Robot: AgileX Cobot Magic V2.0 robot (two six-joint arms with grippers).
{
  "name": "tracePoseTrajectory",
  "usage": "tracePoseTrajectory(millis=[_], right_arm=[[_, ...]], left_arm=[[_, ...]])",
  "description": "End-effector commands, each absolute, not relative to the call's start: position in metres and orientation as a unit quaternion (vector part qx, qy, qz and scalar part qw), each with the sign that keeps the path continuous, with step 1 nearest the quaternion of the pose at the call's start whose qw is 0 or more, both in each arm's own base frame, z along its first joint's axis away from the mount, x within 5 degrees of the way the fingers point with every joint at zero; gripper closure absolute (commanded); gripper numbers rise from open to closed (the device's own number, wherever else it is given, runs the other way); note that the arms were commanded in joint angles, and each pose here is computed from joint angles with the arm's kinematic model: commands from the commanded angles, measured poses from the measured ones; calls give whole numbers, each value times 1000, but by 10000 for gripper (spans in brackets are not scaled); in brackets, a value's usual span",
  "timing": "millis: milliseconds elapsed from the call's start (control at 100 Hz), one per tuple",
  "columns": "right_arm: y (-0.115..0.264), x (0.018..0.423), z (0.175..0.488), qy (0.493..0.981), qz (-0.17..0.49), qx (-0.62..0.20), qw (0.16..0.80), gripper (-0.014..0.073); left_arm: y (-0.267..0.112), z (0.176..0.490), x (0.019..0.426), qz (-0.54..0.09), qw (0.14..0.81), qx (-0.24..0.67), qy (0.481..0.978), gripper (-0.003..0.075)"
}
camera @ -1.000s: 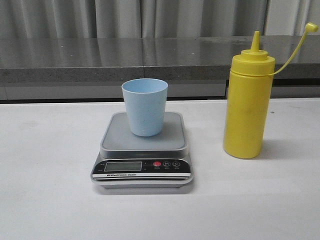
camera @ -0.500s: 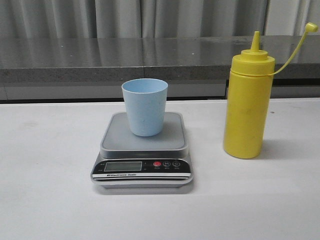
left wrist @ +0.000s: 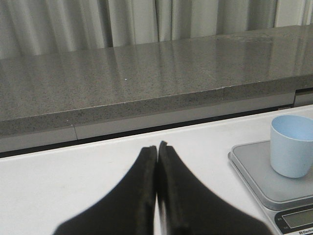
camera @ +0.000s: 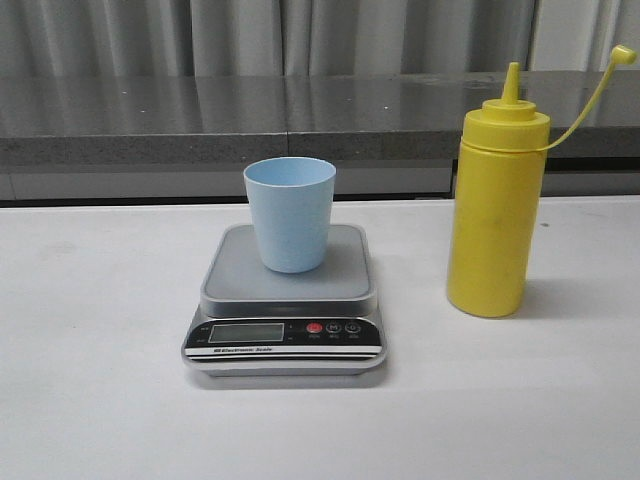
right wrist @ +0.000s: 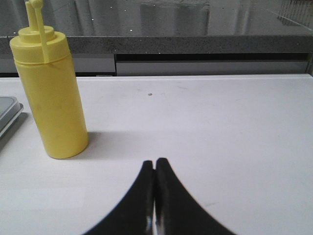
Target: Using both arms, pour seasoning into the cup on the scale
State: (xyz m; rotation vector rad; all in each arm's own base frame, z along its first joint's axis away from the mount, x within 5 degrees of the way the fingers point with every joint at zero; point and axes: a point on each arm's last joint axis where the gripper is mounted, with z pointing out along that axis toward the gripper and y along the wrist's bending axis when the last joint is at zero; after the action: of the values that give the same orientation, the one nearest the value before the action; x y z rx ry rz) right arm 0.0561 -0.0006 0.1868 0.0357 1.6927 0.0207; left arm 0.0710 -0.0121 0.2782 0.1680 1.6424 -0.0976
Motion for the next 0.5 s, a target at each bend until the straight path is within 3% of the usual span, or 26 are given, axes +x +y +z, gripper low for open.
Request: tracePoseTrajectory(millis=[0, 490], right_arm=[[-1, 55, 201, 708, 2, 11, 706, 663], [0, 53, 219, 638, 5, 7, 770, 663]], left_arm=[[-12, 295, 71, -45, 713, 67, 696, 740], [-12, 295, 71, -45, 713, 67, 696, 740]])
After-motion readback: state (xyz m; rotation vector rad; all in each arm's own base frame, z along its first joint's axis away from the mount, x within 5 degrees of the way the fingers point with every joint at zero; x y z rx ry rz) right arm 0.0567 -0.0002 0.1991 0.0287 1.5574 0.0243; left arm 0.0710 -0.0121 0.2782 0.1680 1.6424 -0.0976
